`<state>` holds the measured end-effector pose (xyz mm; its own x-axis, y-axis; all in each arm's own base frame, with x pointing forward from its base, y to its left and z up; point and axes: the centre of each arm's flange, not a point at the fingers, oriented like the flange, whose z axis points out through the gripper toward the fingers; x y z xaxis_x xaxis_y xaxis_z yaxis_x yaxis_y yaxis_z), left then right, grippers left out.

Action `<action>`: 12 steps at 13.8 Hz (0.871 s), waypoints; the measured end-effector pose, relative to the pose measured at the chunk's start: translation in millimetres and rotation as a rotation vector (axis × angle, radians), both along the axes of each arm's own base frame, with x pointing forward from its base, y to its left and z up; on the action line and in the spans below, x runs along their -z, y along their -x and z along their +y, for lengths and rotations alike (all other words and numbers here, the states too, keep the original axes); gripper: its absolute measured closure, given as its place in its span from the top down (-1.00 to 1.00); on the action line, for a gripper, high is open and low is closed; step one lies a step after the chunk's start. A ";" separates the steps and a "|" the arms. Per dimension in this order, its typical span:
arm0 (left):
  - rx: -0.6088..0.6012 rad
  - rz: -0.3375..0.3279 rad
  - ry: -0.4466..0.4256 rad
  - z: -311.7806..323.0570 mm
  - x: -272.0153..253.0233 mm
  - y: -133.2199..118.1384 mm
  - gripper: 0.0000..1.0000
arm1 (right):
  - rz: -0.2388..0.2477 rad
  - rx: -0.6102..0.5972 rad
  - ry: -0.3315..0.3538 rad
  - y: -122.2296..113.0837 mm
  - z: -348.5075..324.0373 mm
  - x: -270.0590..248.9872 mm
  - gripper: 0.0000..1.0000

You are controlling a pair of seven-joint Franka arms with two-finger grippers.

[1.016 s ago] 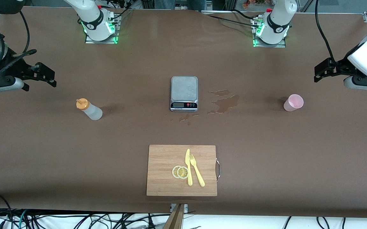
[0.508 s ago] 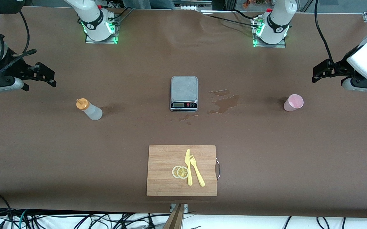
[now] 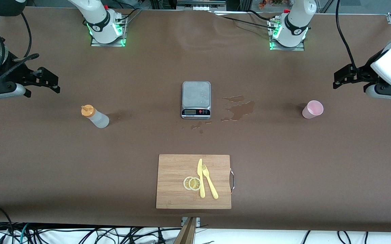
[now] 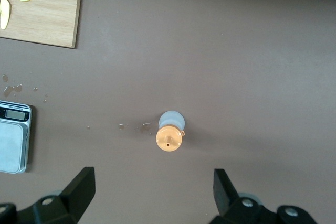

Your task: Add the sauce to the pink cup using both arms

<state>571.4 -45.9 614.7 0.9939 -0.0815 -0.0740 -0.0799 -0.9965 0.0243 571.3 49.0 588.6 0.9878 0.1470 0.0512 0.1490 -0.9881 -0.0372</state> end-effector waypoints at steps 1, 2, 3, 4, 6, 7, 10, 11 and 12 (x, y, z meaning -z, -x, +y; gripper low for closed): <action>0.000 0.001 0.000 0.1 0.3 -0.1 1.00 | 0.001 0.001 0.000 -0.4 -0.5 0.8 1.00; 0.000 0.002 0.000 0.1 0.5 -0.1 1.00 | 0.002 0.001 0.000 -0.7 -0.7 1.4 1.00; 0.000 0.006 0.000 0.2 1.3 0.1 1.00 | 0.003 0.001 0.000 -0.8 -0.7 1.7 1.00; 0.000 0.011 -0.001 0.2 2.7 0.3 1.00 | 0.003 0.001 0.000 -0.9 -0.7 1.8 1.00; 0.000 0.017 -0.001 0.2 4.9 0.3 1.00 | 0.003 0.001 0.000 -0.9 -0.7 1.8 1.00; 0.000 0.019 -0.001 0.2 5.5 0.1 1.00 | 0.003 0.001 0.000 -0.9 -0.7 1.8 1.00; 0.000 0.032 -0.002 0.2 8.3 0.7 1.00 | 0.003 0.001 0.000 -0.9 -0.7 1.8 1.00; 0.000 0.035 -0.003 0.2 9.5 0.3 1.00 | 0.003 0.001 0.000 -0.9 -0.7 1.8 1.00; 0.000 0.037 -0.003 0.2 10.4 -0.1 1.00 | 0.003 0.001 0.000 -0.9 -0.7 1.9 1.00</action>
